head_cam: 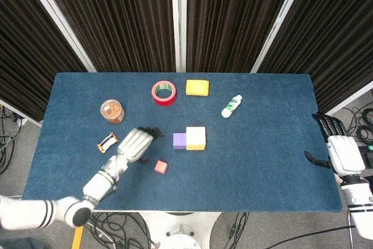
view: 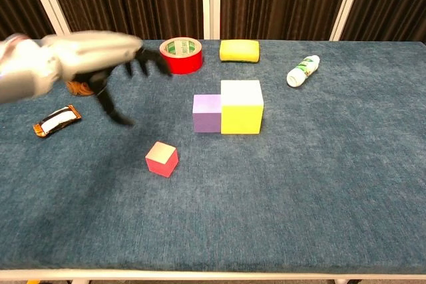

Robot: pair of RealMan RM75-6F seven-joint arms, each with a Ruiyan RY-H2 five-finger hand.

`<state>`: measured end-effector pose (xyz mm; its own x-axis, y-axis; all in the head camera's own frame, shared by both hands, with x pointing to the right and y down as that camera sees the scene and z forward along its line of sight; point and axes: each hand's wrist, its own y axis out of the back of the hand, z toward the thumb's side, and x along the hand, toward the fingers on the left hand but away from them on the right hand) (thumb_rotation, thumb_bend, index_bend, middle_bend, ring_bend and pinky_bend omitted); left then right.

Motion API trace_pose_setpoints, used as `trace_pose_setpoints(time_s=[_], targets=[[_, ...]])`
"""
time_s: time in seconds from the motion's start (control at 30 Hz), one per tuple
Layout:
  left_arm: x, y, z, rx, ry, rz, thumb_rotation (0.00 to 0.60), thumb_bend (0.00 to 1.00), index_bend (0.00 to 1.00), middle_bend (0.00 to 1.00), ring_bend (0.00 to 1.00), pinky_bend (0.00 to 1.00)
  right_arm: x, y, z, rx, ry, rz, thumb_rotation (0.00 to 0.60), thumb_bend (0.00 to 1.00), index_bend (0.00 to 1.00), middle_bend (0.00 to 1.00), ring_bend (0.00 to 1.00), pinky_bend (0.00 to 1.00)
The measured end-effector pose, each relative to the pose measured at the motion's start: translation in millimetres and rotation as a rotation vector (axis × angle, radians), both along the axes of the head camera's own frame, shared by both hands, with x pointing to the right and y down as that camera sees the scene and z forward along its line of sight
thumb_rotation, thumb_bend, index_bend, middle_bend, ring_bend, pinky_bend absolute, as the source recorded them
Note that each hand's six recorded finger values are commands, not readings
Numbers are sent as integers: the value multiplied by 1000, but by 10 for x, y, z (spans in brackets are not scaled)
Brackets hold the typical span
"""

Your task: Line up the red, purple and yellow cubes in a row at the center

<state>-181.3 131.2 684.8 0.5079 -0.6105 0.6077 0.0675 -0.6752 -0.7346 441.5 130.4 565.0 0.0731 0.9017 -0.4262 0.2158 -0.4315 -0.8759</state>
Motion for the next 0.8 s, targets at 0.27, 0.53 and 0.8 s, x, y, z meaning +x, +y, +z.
trace_pose_setpoints(time_s=[0.27,0.53,0.8], targets=[[137,270,129,-85,20,2,600,137,365,783,825,958,-29,0,20,-6,-4,-9,600,151,0,37,0,0],[293,329,262,-119,14,-22,600,197,400,913,935,1000,-9,0,16,-7,-2,-4,600,150,0,38,0,0],[292,364,389,-121,-22,-44,600,251,470,962,978,1000,11,-5,18,-7,-3,2,600,149,0,40,0,0]])
